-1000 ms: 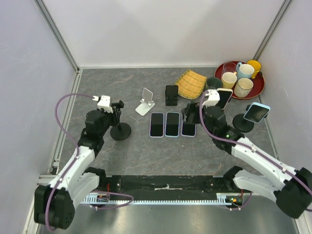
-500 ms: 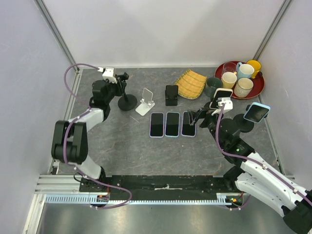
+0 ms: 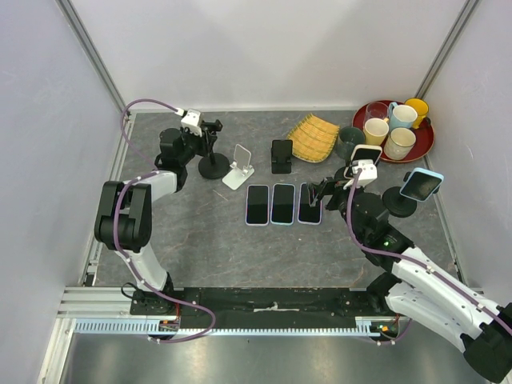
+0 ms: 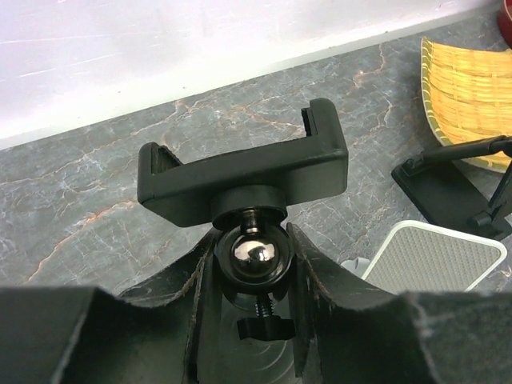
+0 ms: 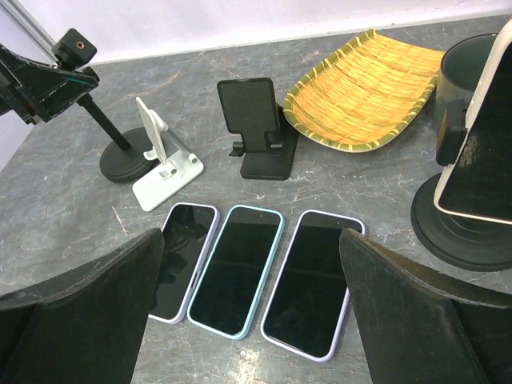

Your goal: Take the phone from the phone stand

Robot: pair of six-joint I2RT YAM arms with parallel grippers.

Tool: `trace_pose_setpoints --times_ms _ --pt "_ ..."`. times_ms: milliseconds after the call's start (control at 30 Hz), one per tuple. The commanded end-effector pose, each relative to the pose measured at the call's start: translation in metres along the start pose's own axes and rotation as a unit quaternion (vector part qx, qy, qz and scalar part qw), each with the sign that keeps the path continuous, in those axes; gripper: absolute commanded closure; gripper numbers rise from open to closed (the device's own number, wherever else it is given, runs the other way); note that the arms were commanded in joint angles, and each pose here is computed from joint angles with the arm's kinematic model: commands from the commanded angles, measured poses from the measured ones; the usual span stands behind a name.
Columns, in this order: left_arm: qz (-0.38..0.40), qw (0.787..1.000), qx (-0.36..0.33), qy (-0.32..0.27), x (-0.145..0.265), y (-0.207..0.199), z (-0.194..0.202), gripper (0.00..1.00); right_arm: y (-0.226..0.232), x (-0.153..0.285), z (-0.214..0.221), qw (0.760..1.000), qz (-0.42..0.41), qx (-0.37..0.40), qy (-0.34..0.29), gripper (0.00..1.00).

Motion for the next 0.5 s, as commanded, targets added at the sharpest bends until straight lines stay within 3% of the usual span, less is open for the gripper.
trace_pose_setpoints --times_ms 0,267,400,467 --pt "-0.003 0.993 -0.078 -0.092 -0.002 0.006 -0.054 0.80 0.007 -0.002 -0.008 1.000 -0.010 0.000 -0.008 0.02" --pt "-0.010 0.991 -0.072 -0.110 0.018 0.002 -0.069 0.35 0.003 0.002 -0.019 1.000 0.022 0.005 -0.004 0.02" --pt "-0.026 0.989 -0.062 -0.132 0.038 0.001 -0.095 0.23 -0.002 0.003 -0.029 0.998 0.064 0.002 0.001 0.02" --pt "-0.037 0.989 -0.053 -0.130 0.047 0.002 -0.100 0.12 -0.005 0.004 -0.028 0.996 0.081 0.012 0.019 0.02"
Point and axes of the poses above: each gripper's point midway between its finger pads, its own x axis back along the fingers, its own y axis along the line the jaws close on, z = x × y, the point moved 3 cm from there along x, back along the fingers, and after that the axes turned 9 degrees about -x, right-handed, at the moved point
